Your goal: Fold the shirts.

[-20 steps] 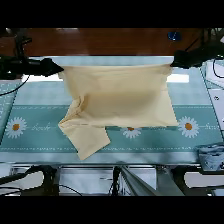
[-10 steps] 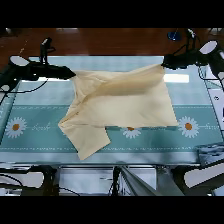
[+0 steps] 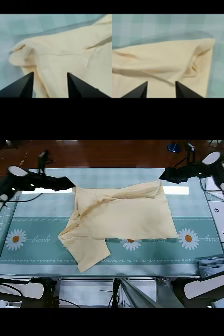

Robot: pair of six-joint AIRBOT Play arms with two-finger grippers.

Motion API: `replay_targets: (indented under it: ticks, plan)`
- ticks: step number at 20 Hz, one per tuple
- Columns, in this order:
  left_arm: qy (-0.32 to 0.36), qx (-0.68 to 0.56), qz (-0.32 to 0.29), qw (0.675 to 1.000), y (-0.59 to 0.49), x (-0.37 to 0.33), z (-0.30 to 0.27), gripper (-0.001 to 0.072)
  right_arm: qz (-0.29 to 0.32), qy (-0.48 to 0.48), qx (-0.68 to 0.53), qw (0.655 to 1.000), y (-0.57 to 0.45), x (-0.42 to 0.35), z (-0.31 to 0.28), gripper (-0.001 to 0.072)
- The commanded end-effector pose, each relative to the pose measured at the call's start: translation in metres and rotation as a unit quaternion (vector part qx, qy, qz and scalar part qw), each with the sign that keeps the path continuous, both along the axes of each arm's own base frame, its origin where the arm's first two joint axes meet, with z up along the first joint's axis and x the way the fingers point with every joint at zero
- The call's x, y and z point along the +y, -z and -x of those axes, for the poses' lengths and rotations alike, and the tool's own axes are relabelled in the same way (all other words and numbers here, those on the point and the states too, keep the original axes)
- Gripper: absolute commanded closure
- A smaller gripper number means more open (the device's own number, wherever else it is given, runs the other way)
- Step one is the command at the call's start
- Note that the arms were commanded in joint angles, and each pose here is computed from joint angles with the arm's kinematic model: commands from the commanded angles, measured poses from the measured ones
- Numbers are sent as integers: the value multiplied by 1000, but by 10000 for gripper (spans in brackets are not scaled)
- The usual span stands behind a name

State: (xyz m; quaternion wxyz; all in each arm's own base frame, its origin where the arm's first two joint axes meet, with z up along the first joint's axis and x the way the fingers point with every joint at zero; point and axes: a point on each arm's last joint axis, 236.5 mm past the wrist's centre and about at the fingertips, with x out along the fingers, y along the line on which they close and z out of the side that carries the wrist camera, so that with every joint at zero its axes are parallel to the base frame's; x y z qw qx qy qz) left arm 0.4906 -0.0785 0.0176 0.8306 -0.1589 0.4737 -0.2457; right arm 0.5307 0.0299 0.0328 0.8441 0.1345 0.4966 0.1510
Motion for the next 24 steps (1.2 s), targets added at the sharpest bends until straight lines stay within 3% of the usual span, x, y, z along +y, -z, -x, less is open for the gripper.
replay_targets:
  ticks: [1, 2, 3, 5, 7, 8, 12, 15, 20, 24]
  plan:
    - [-79, 193, -67, 976, -8, 96, 84, 244, 146, -12, 46, 988, -31, -77, 56, 281]
    - [-88, 246, -96, 960, -6, 122, 119, 244, 184, 13, 79, 980, -35, -109, 78, 291]
    - [-95, 284, -108, 948, -5, 139, 148, 243, 186, 49, 105, 976, -39, -130, 96, 319]
    - [-99, 311, -90, 941, 2, 141, 182, 224, 150, 71, 140, 976, -31, -141, 120, 318]
    - [-85, 336, -80, 935, 16, 127, 215, 53, 102, 68, 166, 979, -14, -135, 138, 313]
    - [-68, 349, -73, 932, 25, 115, 233, 29, 85, 59, 183, 978, -1, -130, 150, 311]
    - [-33, 396, -51, 916, 58, 81, 296, 28, 45, 32, 263, 963, 52, -106, 194, 272]
    - [-47, 381, -52, 922, 83, 73, 308, 29, 8, 11, 296, 955, 75, -85, 217, 273]
    - [-89, 303, 48, 947, 90, 35, 266, 29, -38, -4, 269, 962, 74, -63, 209, 274]
    - [-89, 283, 32, 954, 99, 29, 254, 29, -24, -4, 239, 971, 62, -66, 203, 274]
